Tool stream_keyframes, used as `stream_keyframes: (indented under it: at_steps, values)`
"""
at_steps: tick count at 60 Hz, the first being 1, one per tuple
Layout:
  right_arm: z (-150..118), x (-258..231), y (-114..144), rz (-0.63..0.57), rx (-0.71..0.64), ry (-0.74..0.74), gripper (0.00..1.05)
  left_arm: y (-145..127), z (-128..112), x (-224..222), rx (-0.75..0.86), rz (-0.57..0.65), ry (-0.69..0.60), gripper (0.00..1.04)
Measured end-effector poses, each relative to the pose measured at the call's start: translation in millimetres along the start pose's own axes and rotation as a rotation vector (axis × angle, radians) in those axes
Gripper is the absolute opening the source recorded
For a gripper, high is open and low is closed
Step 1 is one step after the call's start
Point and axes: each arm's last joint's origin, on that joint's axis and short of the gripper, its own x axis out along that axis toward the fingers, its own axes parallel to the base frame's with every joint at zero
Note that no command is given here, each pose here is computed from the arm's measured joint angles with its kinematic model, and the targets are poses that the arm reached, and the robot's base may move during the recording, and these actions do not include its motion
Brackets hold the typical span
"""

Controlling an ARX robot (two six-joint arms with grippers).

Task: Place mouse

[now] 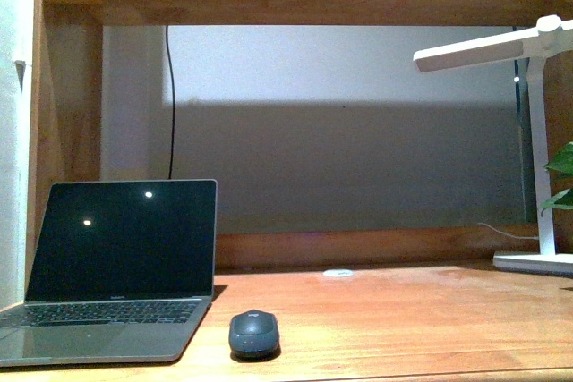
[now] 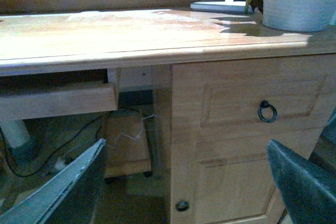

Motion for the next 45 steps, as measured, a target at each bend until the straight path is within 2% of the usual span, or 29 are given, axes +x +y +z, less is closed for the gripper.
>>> stream_keyframes:
  at_steps: [45]
  values:
    - [0.0,0.0,0.0,0.000,0.000,0.000,0.97,0.0,0.0,0.0,0.000,0.000,0.000,0.97]
